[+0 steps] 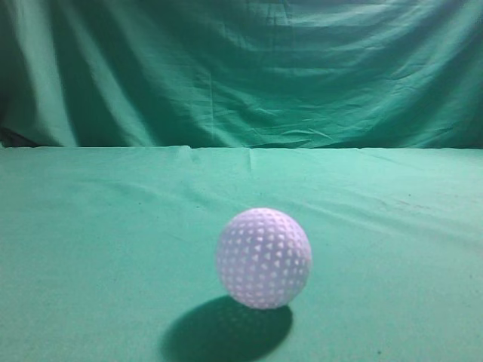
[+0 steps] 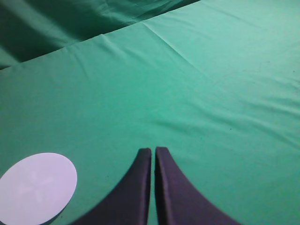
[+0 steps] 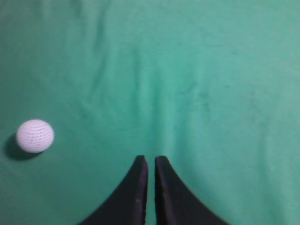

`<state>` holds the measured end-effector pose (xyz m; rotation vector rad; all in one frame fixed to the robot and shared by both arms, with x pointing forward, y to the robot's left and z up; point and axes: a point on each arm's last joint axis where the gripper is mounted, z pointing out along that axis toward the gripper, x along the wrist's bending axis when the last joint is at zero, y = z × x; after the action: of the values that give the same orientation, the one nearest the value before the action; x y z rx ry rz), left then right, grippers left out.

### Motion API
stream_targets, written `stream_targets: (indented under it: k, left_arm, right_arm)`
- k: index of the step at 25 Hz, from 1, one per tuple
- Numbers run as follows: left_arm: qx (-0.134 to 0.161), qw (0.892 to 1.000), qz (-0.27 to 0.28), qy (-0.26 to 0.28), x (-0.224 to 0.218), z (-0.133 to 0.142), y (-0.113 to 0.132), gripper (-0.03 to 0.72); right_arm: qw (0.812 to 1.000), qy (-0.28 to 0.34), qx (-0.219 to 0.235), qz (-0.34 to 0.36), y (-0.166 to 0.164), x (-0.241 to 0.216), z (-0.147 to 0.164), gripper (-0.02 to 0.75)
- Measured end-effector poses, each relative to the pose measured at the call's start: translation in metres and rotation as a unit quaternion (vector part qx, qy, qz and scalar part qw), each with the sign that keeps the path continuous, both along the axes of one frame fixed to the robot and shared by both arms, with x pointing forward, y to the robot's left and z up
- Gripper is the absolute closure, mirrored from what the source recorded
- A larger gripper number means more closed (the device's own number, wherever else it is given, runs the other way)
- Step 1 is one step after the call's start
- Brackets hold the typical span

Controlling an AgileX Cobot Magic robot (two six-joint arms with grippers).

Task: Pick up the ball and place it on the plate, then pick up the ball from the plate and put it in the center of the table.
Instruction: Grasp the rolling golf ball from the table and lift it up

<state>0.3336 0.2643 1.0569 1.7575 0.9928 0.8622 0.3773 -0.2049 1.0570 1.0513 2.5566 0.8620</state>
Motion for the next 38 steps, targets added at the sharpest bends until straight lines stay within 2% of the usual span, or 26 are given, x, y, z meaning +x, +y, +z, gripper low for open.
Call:
stream_targets:
  k: [6, 11, 14, 17, 21, 22, 29, 30, 32, 33, 38]
  left_arm:
    - [0.002, 1.000, 0.000, 0.000, 0.000, 0.000, 0.000, 0.688]
    - [0.006, 1.000, 0.000, -0.001, 0.000, 0.000, 0.000, 0.688]
    - [0.006, 1.000, 0.000, -0.001, 0.000, 0.000, 0.000, 0.688]
    - [0.006, 1.000, 0.000, -0.001, 0.000, 0.000, 0.000, 0.688]
    - [0.006, 1.000, 0.000, -0.001, 0.000, 0.000, 0.000, 0.688]
    - [0.006, 1.000, 0.000, -0.001, 0.000, 0.000, 0.000, 0.688]
    - [0.006, 1.000, 0.000, -0.001, 0.000, 0.000, 0.000, 0.688]
    - [0.006, 1.000, 0.000, -0.001, 0.000, 0.000, 0.000, 0.688]
    - [0.006, 1.000, 0.000, -0.001, 0.000, 0.000, 0.000, 0.688]
    - [0.006, 1.000, 0.000, -0.001, 0.000, 0.000, 0.000, 0.688]
    - [0.006, 1.000, 0.000, -0.001, 0.000, 0.000, 0.000, 0.688]
  right_arm:
    - [0.992, 0.041, -0.036, 0.114, 0.059, 0.009, -0.020, 0.688]
    - [0.982, 0.078, -0.068, 0.157, 0.095, 0.015, -0.042, 0.431]
    - [0.977, 0.098, -0.083, 0.172, 0.110, 0.018, -0.053, 0.230]
    - [0.969, 0.116, -0.101, 0.192, 0.125, 0.017, -0.063, 0.106]
    - [0.961, 0.137, -0.122, 0.208, 0.140, 0.017, -0.078, 0.113]
    - [0.959, 0.141, -0.126, 0.209, 0.142, 0.018, -0.082, 0.079]
    - [0.956, 0.156, -0.138, 0.206, 0.148, 0.022, -0.097, 0.090]
    - [0.956, 0.157, -0.139, 0.206, 0.148, 0.023, -0.099, 0.147]
    - [0.954, 0.161, -0.142, 0.207, 0.150, 0.023, -0.103, 0.146]
    - [0.953, 0.164, -0.146, 0.208, 0.152, 0.022, -0.107, 0.190]
    - [0.948, 0.178, -0.159, 0.210, 0.155, 0.021, -0.120, 0.194]
